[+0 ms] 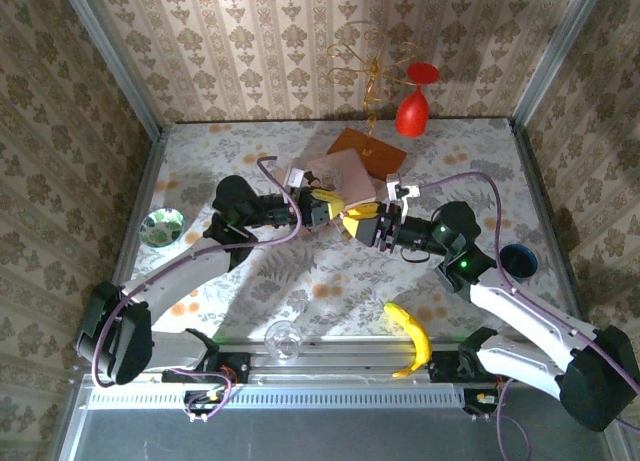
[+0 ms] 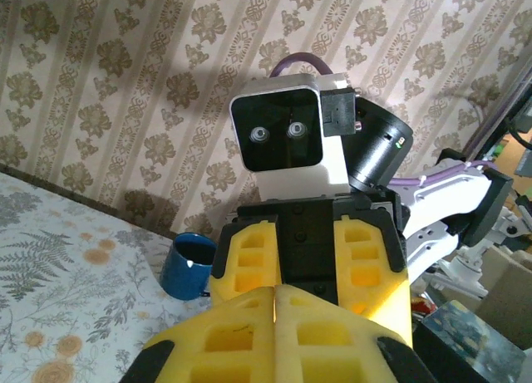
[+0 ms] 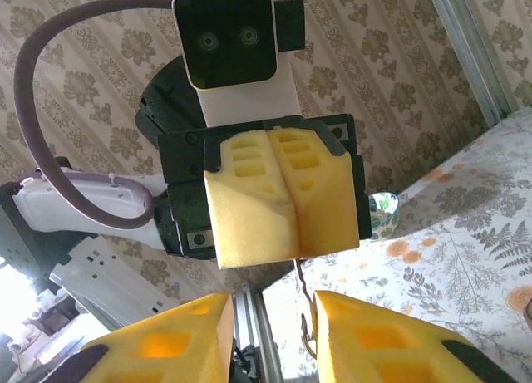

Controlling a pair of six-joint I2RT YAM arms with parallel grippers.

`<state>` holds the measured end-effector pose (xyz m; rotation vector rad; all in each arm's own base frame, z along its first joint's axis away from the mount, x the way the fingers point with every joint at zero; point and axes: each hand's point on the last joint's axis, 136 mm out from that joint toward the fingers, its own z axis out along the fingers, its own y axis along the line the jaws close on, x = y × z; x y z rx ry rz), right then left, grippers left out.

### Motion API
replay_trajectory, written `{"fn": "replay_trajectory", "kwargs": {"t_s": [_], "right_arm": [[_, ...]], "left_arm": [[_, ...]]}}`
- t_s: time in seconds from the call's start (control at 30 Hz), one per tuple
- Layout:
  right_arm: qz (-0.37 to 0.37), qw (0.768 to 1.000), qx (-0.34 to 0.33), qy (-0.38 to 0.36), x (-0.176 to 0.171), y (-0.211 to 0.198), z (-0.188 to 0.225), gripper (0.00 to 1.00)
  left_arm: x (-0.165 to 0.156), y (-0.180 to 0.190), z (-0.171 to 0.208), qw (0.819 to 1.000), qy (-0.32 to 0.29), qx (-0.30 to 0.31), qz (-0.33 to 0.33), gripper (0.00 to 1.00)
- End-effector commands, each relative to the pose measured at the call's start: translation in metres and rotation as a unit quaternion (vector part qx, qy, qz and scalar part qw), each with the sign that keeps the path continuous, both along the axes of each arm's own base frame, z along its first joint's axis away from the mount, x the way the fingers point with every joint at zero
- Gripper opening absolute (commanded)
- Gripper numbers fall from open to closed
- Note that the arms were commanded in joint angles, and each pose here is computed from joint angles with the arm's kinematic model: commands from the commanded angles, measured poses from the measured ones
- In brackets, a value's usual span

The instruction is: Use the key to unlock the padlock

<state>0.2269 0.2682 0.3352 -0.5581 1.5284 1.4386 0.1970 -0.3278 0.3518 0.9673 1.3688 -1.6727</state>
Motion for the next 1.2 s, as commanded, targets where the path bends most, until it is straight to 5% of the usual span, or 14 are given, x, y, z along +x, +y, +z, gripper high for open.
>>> {"fn": "replay_trajectory", "kwargs": {"t_s": [0.0,0.37,1.17], "right_arm": [[0.019,0.999,0.003,-0.03,-0.0075,0.0036,0.0149,0.29],[0.016,1.0,-0.001,-0.025,-0.0057,0.0038,0.0121,0.18],[0.023,0.999,0.011,-0.034,-0.004,0.0086,0.0209,0.12]], "left_arm": [[-0.008,0.0017,0.0068,1.0,-0.012,-0.011,-0.016,0.0],[-0.0114,0.003,0.0124,0.999,-0.015,-0.019,-0.022,0.0],[-0.0109,0.0002,0.0113,0.999,-0.004,-0.028,-0.028,0.0]]}}
